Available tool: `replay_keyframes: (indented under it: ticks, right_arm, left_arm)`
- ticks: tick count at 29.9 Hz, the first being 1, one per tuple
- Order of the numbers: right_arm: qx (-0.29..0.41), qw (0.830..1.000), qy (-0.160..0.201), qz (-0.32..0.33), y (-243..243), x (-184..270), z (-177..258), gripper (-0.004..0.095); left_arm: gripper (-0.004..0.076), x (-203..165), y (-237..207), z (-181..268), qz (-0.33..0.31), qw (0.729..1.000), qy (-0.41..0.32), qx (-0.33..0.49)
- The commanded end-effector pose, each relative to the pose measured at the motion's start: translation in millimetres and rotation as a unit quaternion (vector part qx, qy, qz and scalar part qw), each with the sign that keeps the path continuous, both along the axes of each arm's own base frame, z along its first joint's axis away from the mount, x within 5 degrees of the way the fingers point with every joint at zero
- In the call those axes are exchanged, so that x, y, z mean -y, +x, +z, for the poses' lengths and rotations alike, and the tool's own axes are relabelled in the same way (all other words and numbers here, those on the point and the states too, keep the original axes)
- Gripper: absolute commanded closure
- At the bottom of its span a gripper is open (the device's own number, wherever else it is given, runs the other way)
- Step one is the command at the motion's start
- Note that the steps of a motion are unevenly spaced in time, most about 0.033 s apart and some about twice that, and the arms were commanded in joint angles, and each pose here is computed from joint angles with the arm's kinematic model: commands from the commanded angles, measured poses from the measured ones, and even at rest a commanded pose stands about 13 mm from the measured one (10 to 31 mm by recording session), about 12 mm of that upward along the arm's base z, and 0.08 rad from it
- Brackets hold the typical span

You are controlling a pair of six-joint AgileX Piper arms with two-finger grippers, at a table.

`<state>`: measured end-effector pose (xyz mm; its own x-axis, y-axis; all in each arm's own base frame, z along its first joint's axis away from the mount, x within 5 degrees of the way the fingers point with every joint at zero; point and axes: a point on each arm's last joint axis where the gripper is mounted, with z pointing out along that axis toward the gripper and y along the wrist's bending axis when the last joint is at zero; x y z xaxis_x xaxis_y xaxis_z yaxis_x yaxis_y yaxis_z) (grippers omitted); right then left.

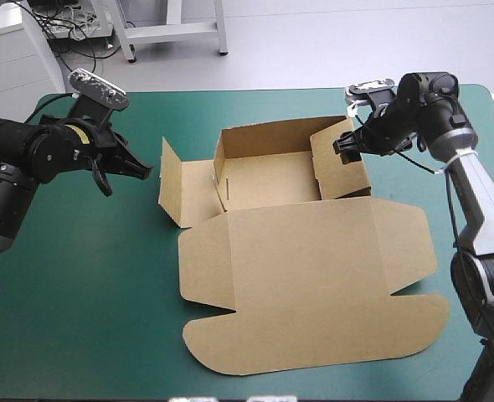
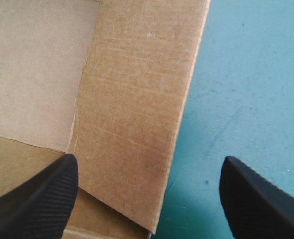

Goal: Fold the box

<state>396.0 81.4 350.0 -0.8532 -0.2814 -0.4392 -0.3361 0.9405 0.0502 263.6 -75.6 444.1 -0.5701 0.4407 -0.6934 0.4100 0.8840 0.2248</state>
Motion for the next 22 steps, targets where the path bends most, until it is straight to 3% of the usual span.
replay_keyframes:
  ticks: [1,11,15,18,22]
  right_arm:
    - [0.034,0.999,0.010,-0.005,4.4,0.8,10.6,0.0184]
    - [-0.012,1.000,0.002,-0.008,35.3,-4.3,-43.9,0.0195]
    - [-0.009,1.000,0.003,-0.009,38.5,-4.8,-47.9,0.0254]
    - [-0.003,1.000,0.004,-0.010,39.5,-4.9,-47.5,0.0373]
    - [-0.001,1.000,0.004,-0.010,39.9,-4.9,-47.3,0.0661]
  left_arm:
    - [0.0730,-1.5,-7.7,18.1,0.002,0.998,-0.024,0.049]
    - [0.0730,-1.2,-6.7,7.8,0.005,0.999,-0.020,0.028]
    - [0.0730,-1.3,-7.1,8.5,0.005,0.999,-0.021,0.031]
    - [0.0730,-1.2,-6.7,9.0,0.005,0.999,-0.022,0.034]
    - [0.0730,-1.1,-6.5,9.3,0.005,0.999,-0.023,0.037]
